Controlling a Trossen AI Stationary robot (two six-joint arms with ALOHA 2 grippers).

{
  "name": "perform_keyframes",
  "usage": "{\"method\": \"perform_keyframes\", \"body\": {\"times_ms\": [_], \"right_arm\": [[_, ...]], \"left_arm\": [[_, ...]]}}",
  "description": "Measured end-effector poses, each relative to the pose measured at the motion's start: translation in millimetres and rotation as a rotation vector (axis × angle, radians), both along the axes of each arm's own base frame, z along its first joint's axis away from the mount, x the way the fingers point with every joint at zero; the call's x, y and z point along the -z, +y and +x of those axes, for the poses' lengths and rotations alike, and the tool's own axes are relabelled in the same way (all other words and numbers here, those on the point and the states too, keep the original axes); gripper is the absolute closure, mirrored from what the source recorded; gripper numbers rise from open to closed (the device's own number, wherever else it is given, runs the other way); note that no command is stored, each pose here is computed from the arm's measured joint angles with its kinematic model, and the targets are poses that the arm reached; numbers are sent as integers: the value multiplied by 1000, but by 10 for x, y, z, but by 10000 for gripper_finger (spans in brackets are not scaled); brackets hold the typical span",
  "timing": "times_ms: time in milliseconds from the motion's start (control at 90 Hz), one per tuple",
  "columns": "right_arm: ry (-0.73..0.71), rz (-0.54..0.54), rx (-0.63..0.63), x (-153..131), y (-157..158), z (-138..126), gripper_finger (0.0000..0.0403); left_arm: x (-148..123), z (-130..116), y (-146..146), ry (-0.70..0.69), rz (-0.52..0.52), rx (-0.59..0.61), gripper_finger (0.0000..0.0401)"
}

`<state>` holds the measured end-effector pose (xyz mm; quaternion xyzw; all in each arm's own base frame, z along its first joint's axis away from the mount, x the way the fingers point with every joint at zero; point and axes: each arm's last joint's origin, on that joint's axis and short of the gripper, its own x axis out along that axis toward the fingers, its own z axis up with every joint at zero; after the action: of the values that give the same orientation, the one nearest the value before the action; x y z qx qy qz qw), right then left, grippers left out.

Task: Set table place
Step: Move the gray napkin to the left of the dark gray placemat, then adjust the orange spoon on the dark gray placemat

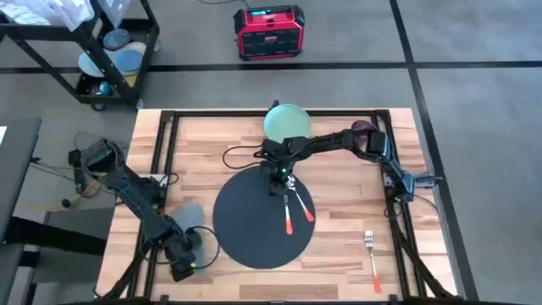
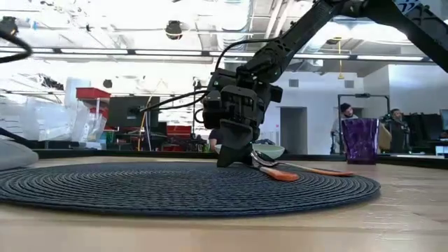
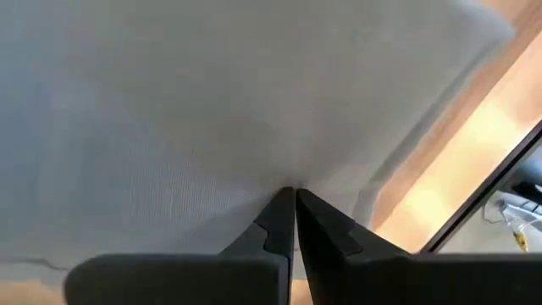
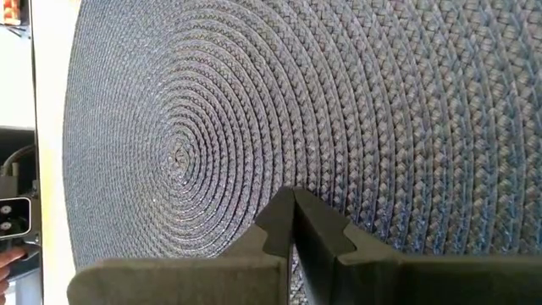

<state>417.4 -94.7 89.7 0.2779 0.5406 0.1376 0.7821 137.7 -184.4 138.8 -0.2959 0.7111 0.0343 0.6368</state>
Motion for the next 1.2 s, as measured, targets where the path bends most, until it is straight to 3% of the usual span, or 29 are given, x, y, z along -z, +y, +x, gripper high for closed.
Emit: {"method": "perform_keyframes", "body": {"times_ms": [211,333,467,533,711,922,1100,1200], "right_arm": [[-48,21,-23,-90,-4,62,403],[-102,2,-31,-306,-35,162,403],[-251,-73,-25,-823,-115,254,403],[-277,-92,-18,-935,-171,229,403],[-95,-76,-27,-773,-313,19,403],[196,-182,-122,-644,-440,-363,403],[282,-141,-147,-559,-425,-512,403],[249,-156,-159,-556,-394,-468,403]], "left_arm": [[2,18,69,43,37,-67,401],[-86,102,158,-108,128,-120,401],[-262,201,292,-247,249,-139,401],[-303,227,361,-277,293,-126,401],[-305,239,476,-247,337,-95,401],[-345,345,535,-335,366,-157,401],[-369,518,665,-402,368,-216,401],[-385,608,750,-450,392,-242,401]]}}
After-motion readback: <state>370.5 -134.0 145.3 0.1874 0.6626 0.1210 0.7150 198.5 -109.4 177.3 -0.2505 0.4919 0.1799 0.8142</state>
